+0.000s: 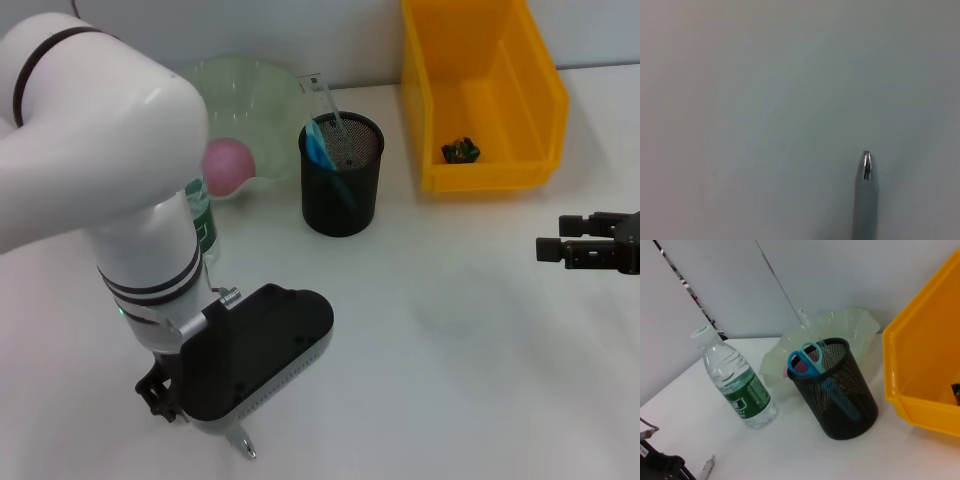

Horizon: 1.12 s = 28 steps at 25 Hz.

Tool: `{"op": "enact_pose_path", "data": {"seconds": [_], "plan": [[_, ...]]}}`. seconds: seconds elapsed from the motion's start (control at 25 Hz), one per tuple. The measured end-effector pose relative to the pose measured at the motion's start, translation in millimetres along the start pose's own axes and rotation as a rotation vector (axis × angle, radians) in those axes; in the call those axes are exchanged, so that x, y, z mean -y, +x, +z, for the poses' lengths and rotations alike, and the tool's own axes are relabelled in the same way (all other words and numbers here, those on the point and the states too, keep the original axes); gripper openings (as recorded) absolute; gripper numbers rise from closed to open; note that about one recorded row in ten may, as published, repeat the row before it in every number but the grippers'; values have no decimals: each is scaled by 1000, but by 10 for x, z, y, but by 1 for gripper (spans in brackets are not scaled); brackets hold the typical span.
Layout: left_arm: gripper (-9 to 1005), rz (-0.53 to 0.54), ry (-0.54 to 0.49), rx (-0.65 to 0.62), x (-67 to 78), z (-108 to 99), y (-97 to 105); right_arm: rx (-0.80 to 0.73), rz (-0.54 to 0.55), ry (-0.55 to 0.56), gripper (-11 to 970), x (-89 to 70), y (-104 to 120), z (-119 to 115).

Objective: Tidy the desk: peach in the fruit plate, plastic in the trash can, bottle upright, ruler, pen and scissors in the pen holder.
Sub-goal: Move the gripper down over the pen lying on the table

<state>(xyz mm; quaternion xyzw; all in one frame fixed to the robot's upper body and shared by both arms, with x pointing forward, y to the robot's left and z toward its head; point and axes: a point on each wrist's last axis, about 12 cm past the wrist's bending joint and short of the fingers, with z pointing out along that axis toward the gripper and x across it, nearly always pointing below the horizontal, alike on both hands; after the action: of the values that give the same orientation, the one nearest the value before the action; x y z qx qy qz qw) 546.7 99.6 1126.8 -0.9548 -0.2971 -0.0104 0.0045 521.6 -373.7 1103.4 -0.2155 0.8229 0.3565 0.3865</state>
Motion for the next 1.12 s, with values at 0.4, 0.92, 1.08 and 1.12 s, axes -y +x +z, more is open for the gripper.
{"op": "enact_pose_path", "data": {"seconds": [0.4, 0.92, 1.08, 1.12], "plan": [[396, 6, 1, -3, 0, 19, 0, 3, 3, 0, 819, -1, 3, -9], [295, 11, -6, -6, -6, 32, 5, 5, 4, -4, 819, -5, 1, -10], [237, 1, -12, -5, -11, 27, 10, 5, 4, -4, 819, -4, 0, -10], [222, 1, -12, -5, -11, 27, 10, 5, 4, -4, 819, -4, 0, -10]]}}
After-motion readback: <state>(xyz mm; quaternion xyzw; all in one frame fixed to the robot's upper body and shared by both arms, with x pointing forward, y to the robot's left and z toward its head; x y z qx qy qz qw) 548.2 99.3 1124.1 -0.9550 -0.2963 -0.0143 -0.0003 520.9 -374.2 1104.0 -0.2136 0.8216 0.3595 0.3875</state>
